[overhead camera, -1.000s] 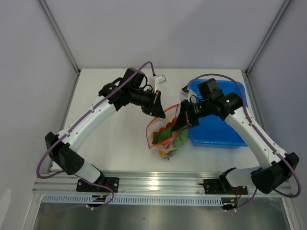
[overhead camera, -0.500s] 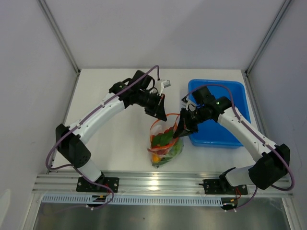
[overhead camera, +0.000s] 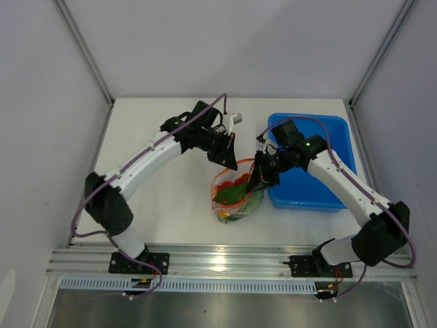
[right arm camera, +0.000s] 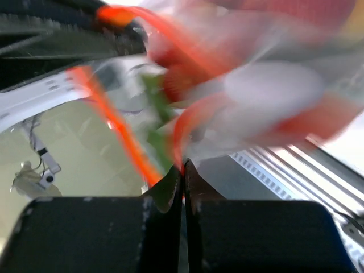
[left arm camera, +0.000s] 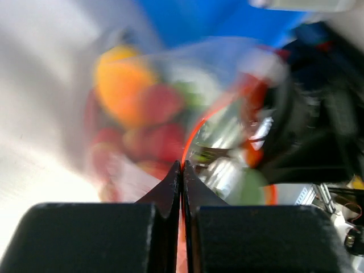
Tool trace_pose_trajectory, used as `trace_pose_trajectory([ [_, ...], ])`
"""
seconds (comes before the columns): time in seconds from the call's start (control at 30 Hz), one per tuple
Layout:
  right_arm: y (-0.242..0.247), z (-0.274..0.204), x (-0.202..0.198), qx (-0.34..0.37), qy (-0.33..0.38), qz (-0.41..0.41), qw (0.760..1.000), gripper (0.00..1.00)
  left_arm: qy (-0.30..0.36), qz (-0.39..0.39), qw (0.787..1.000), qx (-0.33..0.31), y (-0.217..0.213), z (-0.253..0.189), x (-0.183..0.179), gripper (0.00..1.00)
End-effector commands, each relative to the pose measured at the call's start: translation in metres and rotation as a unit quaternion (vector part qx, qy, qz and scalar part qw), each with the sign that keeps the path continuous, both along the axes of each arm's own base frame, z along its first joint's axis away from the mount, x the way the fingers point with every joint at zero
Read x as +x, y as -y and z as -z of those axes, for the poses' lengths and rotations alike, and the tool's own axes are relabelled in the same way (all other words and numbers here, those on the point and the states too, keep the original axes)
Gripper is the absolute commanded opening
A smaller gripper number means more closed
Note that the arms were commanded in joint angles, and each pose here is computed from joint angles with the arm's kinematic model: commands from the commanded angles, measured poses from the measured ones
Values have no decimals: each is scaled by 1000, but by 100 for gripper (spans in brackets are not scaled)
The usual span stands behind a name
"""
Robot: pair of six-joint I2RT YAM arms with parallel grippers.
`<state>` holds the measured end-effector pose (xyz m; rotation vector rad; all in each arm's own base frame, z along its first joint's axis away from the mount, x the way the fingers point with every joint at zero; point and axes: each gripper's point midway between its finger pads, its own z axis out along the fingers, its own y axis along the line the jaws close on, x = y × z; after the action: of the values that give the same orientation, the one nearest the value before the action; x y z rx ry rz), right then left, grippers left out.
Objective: Place the food in the zip-top bag and seal the zipper
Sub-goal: Adjust the zipper food storage bag at the center of the board.
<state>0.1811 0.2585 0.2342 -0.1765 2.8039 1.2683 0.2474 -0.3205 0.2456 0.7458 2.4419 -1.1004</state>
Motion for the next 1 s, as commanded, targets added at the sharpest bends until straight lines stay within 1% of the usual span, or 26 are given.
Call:
trace_pose_trajectory([
  [0.0,5,43,20,-35,-18,3,999,0,-28,-24,998,44,-8,40,13,0],
  [0.03,5,44,25,-40,-13,5,999,0,-17,-25,999,34,-7,32,14,1],
  [0.07,2,32,34,-36,8,1,999,0,17,-28,999,5,-6,7,16,1],
  [0.13,1,17,38,-40,18,-4,999,0,57,-31,997,-31,-6,-24,14,0],
  [0.17,-3,-6,44,-28,47,-6,998,0,98,-37,992,-65,-9,-54,12,1],
  [0.27,-1,-31,39,-24,57,-7,998,0,134,-34,986,-94,-12,-82,6,1],
  [0.3,0,-34,33,-20,42,-9,999,0,143,-23,983,-109,-10,-92,2,1],
  [0.37,-1,-39,26,-8,27,-9,1000,0,141,-12,983,-117,-7,-93,0,1],
  [0.4,-2,-38,23,-6,11,-4,1000,0,133,-2,984,-120,-3,-92,-1,1],
  [0.47,-4,-42,19,6,0,1,1000,0,117,8,986,-115,0,-84,-2,1],
  [0.7,-8,-33,19,3,-53,8,999,0,89,28,991,-99,8,-68,-4,1],
  [0.8,-10,-34,20,9,-56,5,998,0,89,17,992,-90,5,-64,-1,1],
  [0.97,-12,-29,20,11,-65,2,998,0,116,-27,991,-64,-12,-66,1,0],
])
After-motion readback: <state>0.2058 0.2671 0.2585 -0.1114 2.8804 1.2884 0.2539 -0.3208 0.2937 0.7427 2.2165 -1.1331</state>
